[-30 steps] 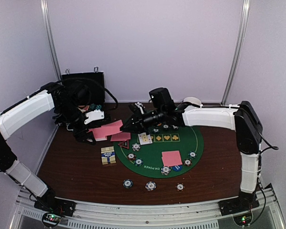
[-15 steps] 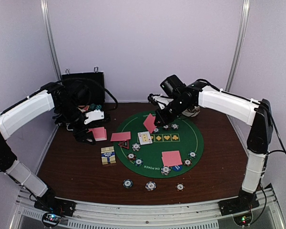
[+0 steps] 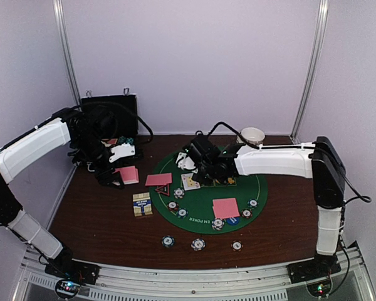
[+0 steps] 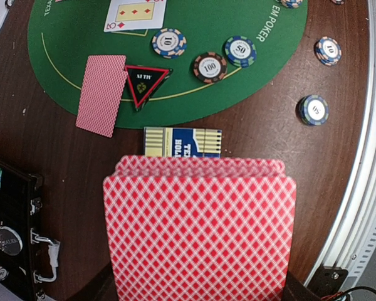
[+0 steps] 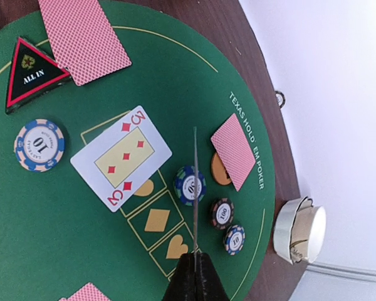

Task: Distribute texas hold em gaming equipment

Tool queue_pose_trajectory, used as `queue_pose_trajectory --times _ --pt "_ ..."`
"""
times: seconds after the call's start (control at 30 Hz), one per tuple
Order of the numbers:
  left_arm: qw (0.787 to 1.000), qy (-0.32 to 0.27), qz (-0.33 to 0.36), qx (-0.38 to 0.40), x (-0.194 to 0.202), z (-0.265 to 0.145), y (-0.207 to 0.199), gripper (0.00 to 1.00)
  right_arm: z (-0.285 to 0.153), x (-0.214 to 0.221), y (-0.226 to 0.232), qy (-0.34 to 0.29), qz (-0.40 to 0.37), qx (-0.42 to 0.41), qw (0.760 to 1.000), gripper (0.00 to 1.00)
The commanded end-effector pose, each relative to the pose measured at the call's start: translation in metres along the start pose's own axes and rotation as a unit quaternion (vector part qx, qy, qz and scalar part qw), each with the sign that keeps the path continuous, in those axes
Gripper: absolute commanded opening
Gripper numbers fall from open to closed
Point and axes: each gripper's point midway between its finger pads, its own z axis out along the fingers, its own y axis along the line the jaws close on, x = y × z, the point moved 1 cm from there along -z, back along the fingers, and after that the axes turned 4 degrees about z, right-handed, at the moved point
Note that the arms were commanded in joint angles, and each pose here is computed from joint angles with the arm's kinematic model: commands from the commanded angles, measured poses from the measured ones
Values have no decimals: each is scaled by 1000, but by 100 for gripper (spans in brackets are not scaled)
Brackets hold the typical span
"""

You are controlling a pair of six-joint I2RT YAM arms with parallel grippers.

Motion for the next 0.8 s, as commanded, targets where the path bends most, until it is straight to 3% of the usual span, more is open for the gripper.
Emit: queue_pose_trajectory --times 0.0,0.37,0.47,0.67,0.77 --pt "1000 -19 -5 -4 -6 -11 1 0 26 0 10 11 -110 95 989 0" --pt "1000 -22 -3 -5 -7 -14 0 0 53 31 47 52 -164 78 982 0" --pt "1000 -23 -3 -4 -7 -15 0 0 51 40 51 60 -162 70 982 23" --pt "1000 -22 -4 0 -8 -14 0 0 38 43 45 55 -142 71 986 59" --pt "1000 -23 -3 2 -9 -14 0 0 25 30 30 36 -110 89 989 94"
